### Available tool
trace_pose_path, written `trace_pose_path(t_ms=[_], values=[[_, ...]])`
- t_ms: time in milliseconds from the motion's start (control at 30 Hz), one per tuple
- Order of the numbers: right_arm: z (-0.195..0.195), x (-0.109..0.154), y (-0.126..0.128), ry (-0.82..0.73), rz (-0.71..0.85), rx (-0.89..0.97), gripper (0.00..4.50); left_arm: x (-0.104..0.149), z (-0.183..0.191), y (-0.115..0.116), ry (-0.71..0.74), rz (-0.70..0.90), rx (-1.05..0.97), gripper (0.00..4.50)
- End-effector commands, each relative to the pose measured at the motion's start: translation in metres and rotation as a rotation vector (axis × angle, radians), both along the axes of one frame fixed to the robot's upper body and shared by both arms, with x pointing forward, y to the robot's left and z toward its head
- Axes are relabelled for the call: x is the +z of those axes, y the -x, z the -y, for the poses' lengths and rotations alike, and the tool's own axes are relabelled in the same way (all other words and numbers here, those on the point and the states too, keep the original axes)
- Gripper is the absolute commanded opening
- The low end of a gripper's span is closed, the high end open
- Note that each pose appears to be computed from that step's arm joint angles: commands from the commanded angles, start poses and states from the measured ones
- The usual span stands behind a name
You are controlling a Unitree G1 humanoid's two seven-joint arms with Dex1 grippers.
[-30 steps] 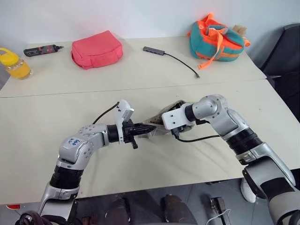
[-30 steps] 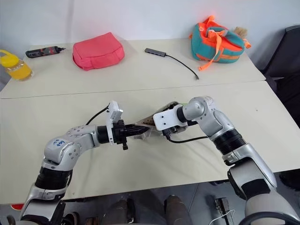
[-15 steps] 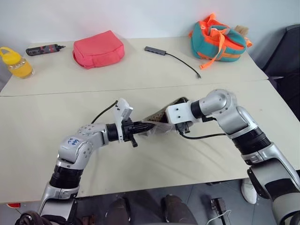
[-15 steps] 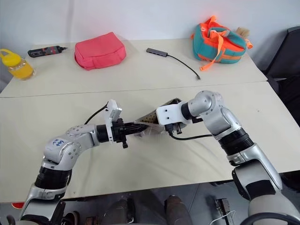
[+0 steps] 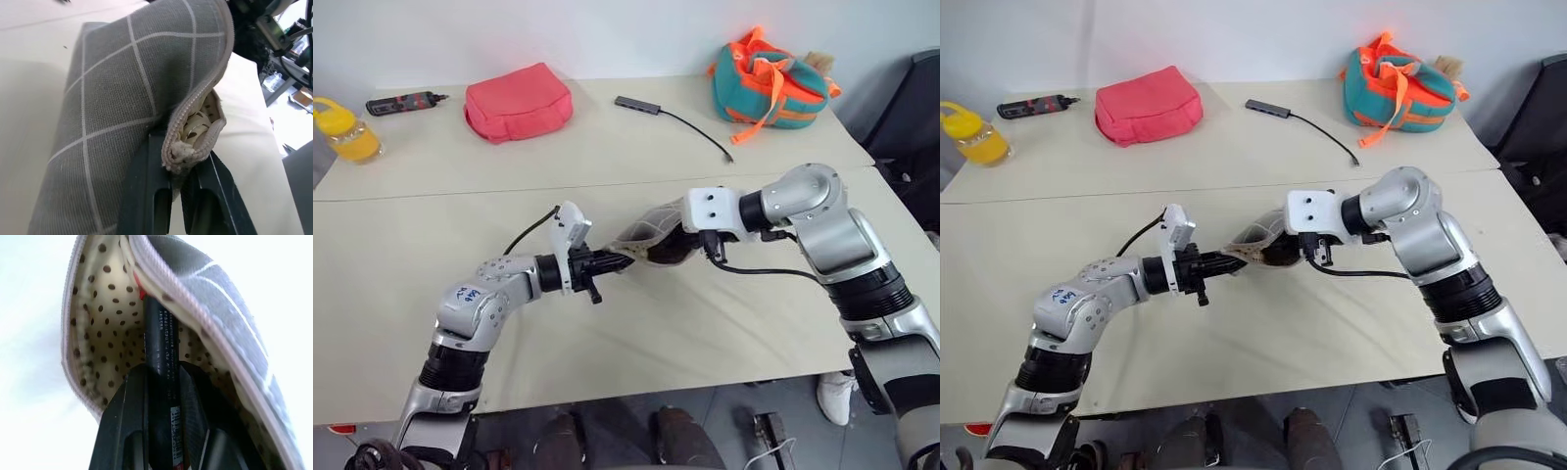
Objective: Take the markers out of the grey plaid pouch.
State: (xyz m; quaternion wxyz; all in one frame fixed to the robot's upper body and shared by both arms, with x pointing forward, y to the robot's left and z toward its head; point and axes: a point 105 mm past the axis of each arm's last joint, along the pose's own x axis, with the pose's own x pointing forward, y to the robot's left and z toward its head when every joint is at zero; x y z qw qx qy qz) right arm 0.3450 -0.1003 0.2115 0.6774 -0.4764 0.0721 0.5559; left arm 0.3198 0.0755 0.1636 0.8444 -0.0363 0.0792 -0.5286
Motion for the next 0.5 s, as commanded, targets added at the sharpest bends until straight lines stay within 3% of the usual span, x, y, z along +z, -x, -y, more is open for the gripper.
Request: trace_pose_path(t_ms=[33,133,300,500], values=[[0.007,0.019,0.006,0.003,0.06,0.022,0.54,0.011,-0.022,-0.022,-0.01,0.081,0.155,0.0],[-0.004,0.029,0.004,-0.099,0.074,0.035,0.54,0.019,-0.028,-0.029,0.0,0.147,0.197,0.0],[-0.008,0.026,-0.005,-0.068,0.138,0.039,0.54,0.013,-0.003,-0.012,-0.036,0.19,0.092,0.0],[-0.024,0.05,0.004,-0.24,0.147,0.107,0.54,0.005,-0.014,-0.02,-0.106,0.241,0.161,0.0]])
